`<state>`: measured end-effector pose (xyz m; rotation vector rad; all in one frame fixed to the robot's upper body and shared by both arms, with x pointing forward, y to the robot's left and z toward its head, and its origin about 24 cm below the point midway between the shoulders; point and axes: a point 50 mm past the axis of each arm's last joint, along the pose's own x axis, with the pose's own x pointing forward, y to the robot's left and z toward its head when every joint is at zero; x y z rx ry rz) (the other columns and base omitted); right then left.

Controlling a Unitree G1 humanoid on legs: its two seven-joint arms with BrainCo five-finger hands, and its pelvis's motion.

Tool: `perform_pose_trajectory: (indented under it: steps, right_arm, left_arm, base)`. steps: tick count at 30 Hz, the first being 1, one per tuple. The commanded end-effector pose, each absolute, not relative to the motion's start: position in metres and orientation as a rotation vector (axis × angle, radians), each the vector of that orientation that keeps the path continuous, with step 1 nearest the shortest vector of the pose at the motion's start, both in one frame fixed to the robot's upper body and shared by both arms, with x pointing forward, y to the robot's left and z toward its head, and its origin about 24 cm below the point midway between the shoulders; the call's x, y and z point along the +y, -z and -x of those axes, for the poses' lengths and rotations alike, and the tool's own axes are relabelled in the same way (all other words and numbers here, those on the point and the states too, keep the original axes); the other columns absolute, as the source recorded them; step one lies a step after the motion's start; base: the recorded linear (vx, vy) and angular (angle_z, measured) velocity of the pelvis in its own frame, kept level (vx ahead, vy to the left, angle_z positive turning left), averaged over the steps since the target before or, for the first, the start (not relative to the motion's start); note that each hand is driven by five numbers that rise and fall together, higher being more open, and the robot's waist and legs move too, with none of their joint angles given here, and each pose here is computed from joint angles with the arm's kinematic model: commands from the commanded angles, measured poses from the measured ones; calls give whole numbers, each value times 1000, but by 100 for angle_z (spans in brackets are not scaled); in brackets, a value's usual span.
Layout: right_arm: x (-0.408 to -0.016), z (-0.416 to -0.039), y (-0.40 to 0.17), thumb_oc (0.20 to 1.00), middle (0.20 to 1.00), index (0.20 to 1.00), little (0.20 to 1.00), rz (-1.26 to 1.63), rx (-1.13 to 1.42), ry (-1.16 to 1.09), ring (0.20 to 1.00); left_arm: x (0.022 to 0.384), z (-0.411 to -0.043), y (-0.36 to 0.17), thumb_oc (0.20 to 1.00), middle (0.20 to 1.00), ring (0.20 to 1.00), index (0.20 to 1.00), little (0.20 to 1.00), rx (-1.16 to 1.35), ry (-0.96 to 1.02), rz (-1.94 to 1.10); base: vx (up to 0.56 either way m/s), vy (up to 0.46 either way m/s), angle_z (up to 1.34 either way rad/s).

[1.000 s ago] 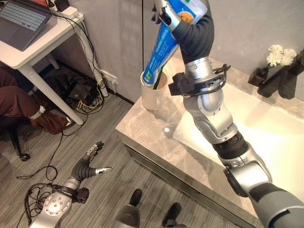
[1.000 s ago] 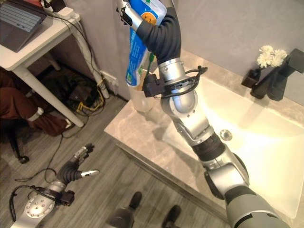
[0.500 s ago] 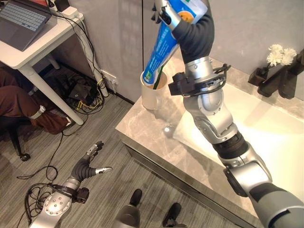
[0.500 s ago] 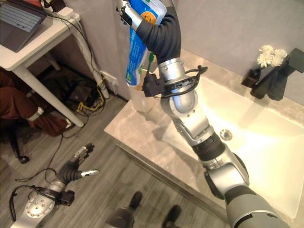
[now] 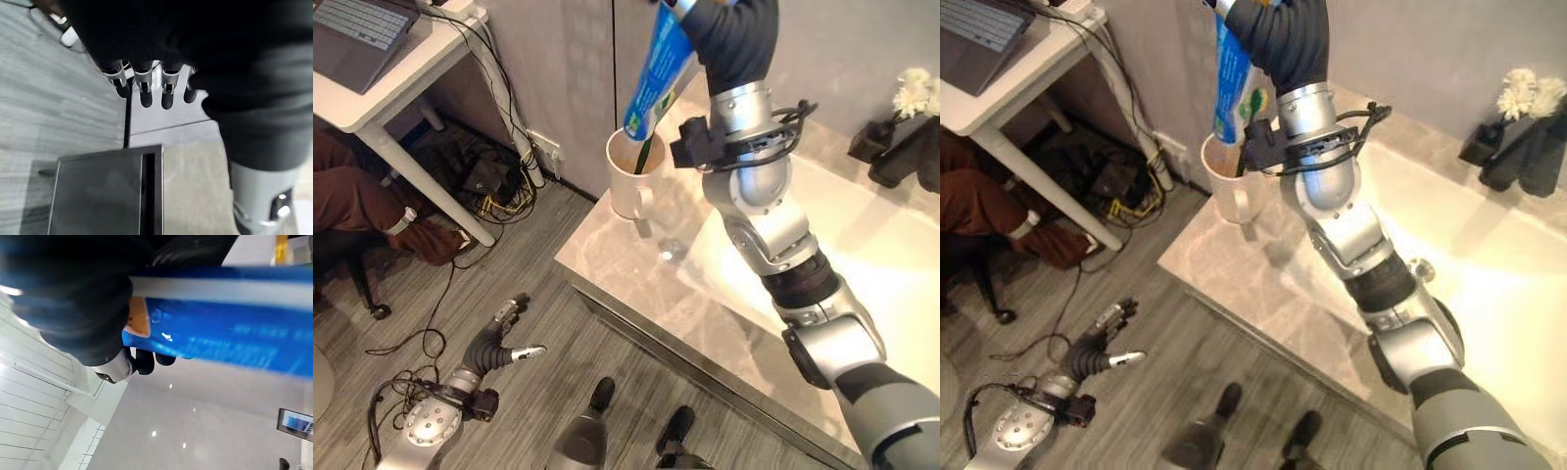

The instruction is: Put brush and paste in cup on sink, flatten towel.

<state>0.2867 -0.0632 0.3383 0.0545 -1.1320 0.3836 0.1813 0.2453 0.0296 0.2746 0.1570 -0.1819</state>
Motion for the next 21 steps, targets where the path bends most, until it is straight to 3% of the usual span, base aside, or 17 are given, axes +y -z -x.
perform_pose_trajectory:
  steps: [1,21]
  right_arm:
    - [-61,-256,-379,200,200,200,200,-68,-1369,-409,200]
    - [-59,-263,-369,200,200,200,200,-82,-1311,-438,200]
  left_arm:
    - [244,-183,-50,1000,1000,1000,1000,1000,63,223,-287]
    - [240,-184,-47,1000,1000,1000,1000,1000,60,212,-276]
  base:
    - [17,-4,4]
    - [0,0,0]
